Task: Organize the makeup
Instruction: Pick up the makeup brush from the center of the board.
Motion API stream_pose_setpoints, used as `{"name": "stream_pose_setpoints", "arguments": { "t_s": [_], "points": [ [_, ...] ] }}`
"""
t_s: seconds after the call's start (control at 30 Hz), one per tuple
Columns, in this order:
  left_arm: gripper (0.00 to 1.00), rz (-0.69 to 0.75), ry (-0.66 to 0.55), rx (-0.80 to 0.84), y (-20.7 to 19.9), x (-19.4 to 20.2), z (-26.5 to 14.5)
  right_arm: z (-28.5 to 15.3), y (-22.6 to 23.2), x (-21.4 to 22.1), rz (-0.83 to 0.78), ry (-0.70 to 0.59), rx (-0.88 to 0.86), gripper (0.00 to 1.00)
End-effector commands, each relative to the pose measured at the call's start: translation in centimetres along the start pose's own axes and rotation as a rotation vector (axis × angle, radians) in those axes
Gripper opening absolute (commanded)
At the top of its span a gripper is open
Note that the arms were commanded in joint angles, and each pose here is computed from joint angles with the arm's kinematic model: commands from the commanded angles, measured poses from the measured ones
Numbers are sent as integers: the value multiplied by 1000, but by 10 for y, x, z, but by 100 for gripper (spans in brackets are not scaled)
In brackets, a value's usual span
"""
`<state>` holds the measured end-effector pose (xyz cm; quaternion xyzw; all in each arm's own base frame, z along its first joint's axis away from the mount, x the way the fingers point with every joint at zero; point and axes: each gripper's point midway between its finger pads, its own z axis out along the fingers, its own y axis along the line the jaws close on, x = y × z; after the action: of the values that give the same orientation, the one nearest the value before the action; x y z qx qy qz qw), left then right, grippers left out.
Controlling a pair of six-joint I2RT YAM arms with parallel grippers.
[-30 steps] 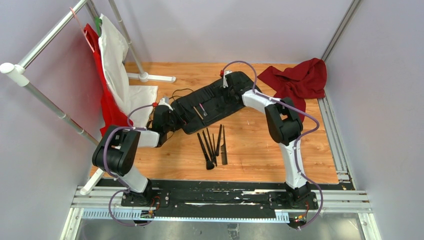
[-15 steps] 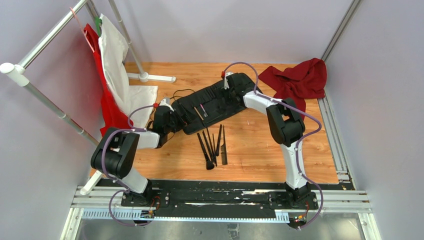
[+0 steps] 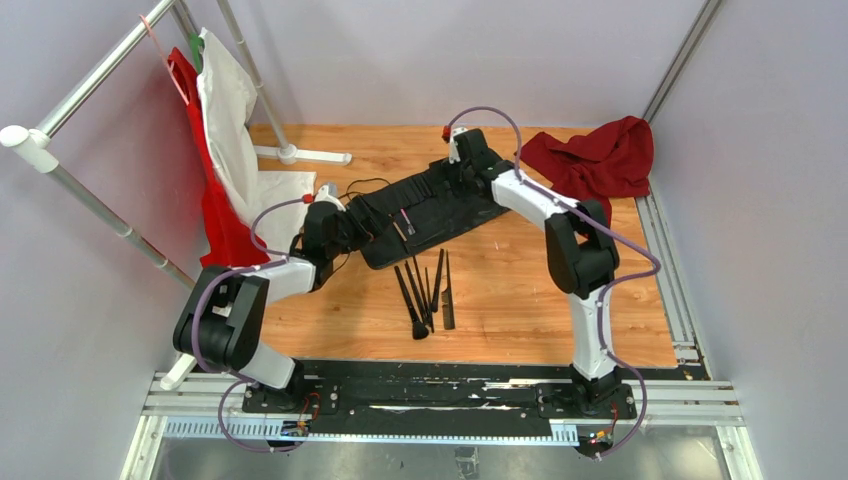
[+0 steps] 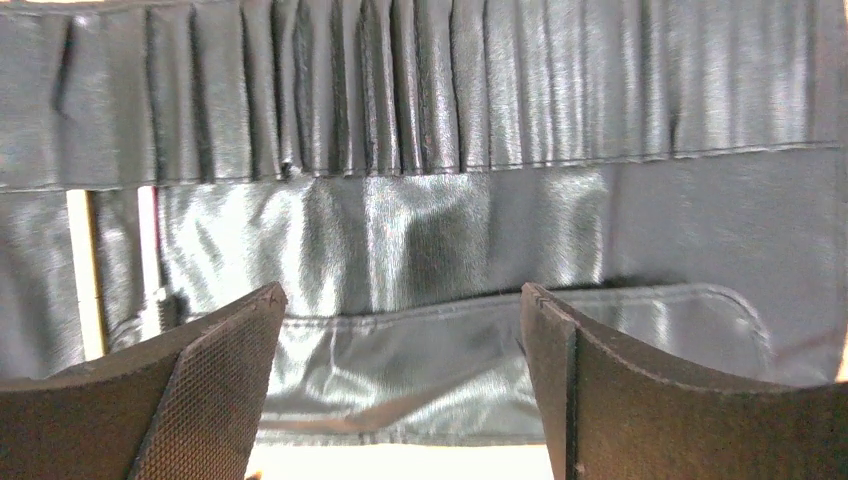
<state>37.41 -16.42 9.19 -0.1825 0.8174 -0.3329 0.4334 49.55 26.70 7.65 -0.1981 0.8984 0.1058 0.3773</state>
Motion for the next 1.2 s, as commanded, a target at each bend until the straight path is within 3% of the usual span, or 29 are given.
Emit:
{"name": "stream_pose_setpoints", "arguments": {
  "t_s": [0.0,0.1,0.5,0.77,1.17],
  "points": [
    [98,47,-22,1,-5,-8,10,-54,3,-36,-25,-97,22,85],
    [98,50,-19,-3,-2,-7,14,-88,14,-35,-35,-124,39,84],
    [98,38,34,-21,13,13,23,-145,84,62,-80,-43,40,78],
    [98,28,42,-30,18,19,20,-140,110,105,-7,36,32,70],
    [98,17,49,-41,22,23,19,-124,121,130,133,53,116,44]
  ]
}}
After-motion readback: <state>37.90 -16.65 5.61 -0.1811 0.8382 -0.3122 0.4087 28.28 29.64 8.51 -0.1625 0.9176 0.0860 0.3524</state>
